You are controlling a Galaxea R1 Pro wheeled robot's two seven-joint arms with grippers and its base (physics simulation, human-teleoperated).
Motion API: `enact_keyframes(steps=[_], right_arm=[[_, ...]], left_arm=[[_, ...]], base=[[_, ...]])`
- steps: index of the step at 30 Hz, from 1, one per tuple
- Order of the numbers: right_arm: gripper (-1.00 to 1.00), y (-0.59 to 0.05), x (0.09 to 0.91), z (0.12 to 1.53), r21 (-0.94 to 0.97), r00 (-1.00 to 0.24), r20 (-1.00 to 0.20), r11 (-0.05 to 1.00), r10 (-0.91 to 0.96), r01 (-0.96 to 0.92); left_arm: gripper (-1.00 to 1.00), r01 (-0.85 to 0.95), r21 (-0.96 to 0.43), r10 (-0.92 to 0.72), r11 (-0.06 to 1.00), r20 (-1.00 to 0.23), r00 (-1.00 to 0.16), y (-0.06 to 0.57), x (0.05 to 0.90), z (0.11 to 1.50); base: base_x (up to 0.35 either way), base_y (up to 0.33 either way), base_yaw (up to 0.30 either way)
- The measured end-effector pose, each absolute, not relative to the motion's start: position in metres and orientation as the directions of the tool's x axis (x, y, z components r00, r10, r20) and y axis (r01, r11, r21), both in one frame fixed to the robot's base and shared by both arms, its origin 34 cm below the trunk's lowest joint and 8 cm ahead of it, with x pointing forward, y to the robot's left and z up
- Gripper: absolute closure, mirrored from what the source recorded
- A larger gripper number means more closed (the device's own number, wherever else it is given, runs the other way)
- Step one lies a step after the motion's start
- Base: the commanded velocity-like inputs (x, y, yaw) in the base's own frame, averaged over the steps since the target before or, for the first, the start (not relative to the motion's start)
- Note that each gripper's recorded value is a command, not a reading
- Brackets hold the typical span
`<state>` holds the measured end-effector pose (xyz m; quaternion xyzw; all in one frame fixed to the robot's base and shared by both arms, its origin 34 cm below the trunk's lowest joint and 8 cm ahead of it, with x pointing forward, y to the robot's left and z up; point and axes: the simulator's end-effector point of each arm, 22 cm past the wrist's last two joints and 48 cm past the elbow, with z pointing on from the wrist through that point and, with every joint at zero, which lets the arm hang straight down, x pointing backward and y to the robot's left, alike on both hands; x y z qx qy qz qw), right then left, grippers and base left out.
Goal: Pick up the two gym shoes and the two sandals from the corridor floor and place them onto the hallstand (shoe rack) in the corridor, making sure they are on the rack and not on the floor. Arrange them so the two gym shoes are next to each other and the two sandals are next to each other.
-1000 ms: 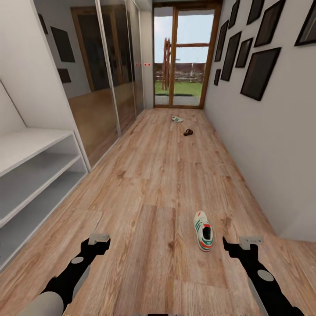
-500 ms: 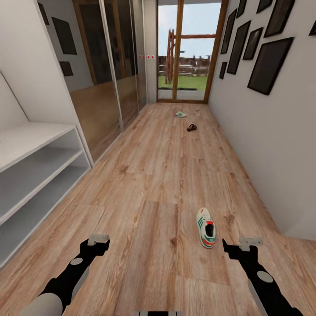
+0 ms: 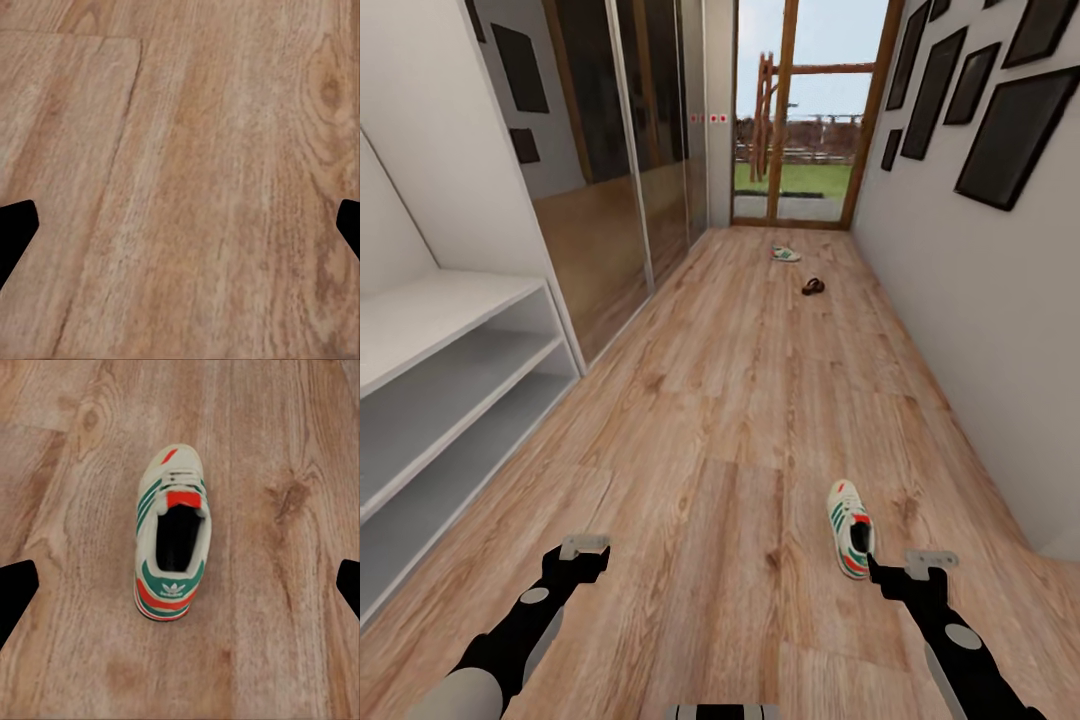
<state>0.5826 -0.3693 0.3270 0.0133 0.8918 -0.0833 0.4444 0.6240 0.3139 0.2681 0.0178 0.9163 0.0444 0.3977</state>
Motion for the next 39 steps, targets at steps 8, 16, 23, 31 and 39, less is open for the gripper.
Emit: enact_keyframes(steps=[8, 16, 23, 31, 39], right_arm=[[-1.00, -0.370, 0.580, 0.321, -0.139, -0.613, -0.789, 0.985, -0.051, 0.097], [-1.00, -0.370, 0.578, 0.316, -0.141, -0.622, -0.781, 0.985, -0.052, 0.095], [-1.00, -0.371, 0.576, 0.311, -0.143, -0.629, -0.776, 0.985, -0.053, 0.093], [-1.00, -0.371, 0.576, 0.311, -0.142, -0.630, -0.775, 0.985, -0.052, 0.093], [-1.00, -0.371, 0.576, 0.310, -0.142, -0.630, -0.775, 0.985, -0.052, 0.094]], left_arm=[[-1.00, -0.001, 0.097, 0.070, 0.995, -0.719, -0.692, 0.315, 0.621, 0.262], [-1.00, -0.002, 0.097, 0.068, 0.995, -0.709, -0.702, 0.315, 0.618, 0.255], [-1.00, 0.002, 0.096, 0.069, 0.995, -0.703, -0.708, 0.313, 0.616, 0.251], [-1.00, 0.003, 0.096, 0.070, 0.995, -0.701, -0.710, 0.313, 0.615, 0.249], [-1.00, 0.005, 0.095, 0.070, 0.995, -0.702, -0.709, 0.312, 0.615, 0.249]], base=[[0.038, 0.023, 0.115], [0.170, 0.019, 0.108], [0.235, 0.100, 0.024], [0.151, 0.019, 0.002], [0.073, 0.001, -0.052]])
